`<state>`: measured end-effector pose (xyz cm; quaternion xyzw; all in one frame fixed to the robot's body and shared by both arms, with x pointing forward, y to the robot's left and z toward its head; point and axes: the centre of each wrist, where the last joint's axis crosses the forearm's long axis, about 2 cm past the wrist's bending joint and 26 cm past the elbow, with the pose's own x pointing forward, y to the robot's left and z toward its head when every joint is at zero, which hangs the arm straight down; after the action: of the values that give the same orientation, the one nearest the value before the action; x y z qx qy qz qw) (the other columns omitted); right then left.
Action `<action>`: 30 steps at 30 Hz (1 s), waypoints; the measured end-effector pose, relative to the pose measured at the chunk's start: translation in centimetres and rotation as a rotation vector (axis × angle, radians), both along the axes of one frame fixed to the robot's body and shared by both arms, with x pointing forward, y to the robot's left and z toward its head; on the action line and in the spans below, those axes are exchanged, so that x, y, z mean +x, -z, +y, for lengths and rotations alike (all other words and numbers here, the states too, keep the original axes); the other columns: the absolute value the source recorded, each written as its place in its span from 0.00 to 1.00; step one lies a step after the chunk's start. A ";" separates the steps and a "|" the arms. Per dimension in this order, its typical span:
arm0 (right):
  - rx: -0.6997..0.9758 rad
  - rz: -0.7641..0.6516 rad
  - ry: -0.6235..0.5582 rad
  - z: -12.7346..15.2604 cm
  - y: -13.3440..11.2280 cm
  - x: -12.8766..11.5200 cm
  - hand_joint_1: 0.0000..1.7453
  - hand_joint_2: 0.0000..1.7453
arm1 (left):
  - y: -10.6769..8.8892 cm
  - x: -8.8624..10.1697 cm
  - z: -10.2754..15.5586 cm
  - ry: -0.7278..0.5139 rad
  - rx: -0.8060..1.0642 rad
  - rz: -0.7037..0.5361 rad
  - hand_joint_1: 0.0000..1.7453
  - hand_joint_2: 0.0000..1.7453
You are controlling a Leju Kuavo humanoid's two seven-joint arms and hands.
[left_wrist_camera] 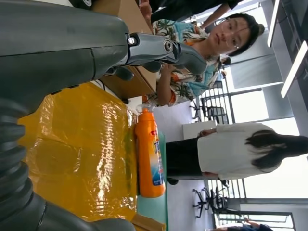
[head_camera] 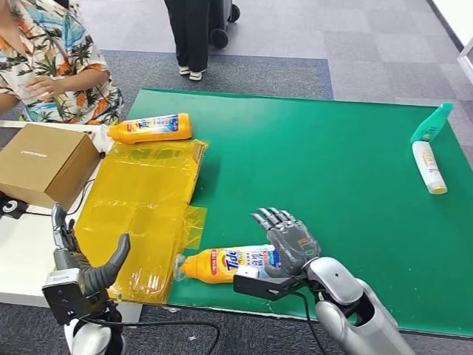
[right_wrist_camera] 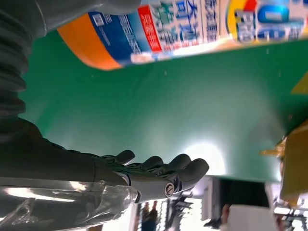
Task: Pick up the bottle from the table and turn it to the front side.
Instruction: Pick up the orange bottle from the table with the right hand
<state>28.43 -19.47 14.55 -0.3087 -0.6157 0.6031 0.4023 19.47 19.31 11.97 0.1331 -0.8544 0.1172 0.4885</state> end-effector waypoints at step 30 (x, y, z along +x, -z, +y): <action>-0.258 0.235 -0.086 -0.9 3.5 2.5 0.00 1.00 | 0.7 0.6 0.1 -0.003 -0.053 0.008 0.00 1.00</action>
<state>30.96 -20.38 11.08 -0.2584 -0.4948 0.7257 0.4022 20.12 19.44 11.23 0.1218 -0.8488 0.1399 0.4951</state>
